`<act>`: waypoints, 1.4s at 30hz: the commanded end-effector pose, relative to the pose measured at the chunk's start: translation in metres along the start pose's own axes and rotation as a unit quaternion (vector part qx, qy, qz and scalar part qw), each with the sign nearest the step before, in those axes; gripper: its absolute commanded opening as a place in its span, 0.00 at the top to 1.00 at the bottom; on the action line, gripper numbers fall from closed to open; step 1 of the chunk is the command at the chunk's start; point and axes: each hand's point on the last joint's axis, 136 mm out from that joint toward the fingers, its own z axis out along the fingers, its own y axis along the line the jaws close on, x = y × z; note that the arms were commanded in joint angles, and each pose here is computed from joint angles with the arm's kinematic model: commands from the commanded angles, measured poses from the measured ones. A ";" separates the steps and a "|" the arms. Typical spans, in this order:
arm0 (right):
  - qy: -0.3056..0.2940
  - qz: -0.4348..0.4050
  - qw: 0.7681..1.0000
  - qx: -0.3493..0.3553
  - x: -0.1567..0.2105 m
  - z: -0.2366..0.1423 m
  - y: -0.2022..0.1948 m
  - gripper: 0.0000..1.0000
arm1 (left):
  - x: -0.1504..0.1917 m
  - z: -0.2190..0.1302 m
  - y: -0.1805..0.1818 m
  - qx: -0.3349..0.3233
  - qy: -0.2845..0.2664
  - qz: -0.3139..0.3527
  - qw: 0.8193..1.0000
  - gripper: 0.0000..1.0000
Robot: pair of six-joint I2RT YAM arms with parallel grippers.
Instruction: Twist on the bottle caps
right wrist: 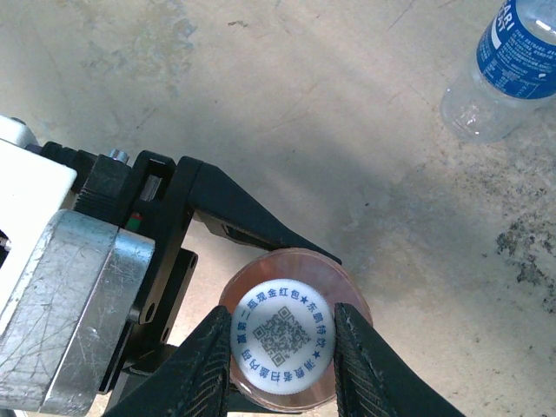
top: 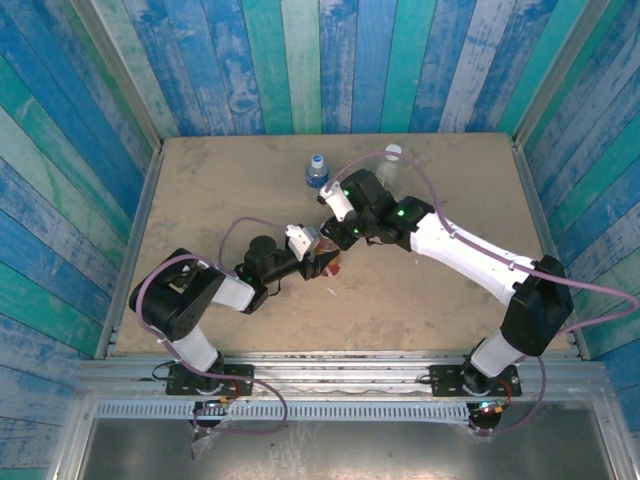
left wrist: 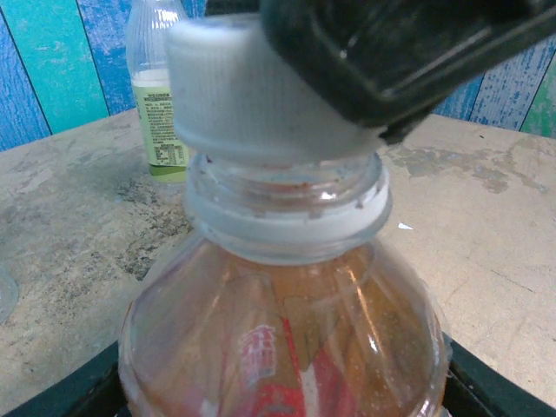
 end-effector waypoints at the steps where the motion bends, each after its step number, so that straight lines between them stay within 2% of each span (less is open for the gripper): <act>1: 0.022 0.003 1.000 -0.013 0.013 -0.003 0.006 0.67 | 0.017 0.004 -0.004 0.011 0.025 -0.009 1.000 0.37; 11: 0.041 0.004 0.999 0.001 0.028 0.008 -0.001 0.67 | 0.016 0.004 -0.004 0.015 0.024 -0.010 1.000 0.37; 17: 0.037 0.001 0.999 -0.004 0.020 0.006 0.002 0.67 | 0.016 0.004 -0.006 0.021 0.026 -0.006 0.999 0.37; 26: 0.063 -0.040 0.997 -0.022 0.032 0.011 0.007 0.67 | 0.018 0.005 -0.007 0.025 0.028 -0.009 0.999 0.37; 37: 0.082 -0.038 0.995 -0.034 0.034 0.016 0.010 0.68 | 0.018 0.005 -0.008 0.025 0.029 -0.008 0.999 0.37; 42: 0.076 -0.039 0.996 -0.027 0.031 0.009 0.009 0.62 | 0.018 0.005 -0.008 0.026 0.029 -0.009 0.999 0.37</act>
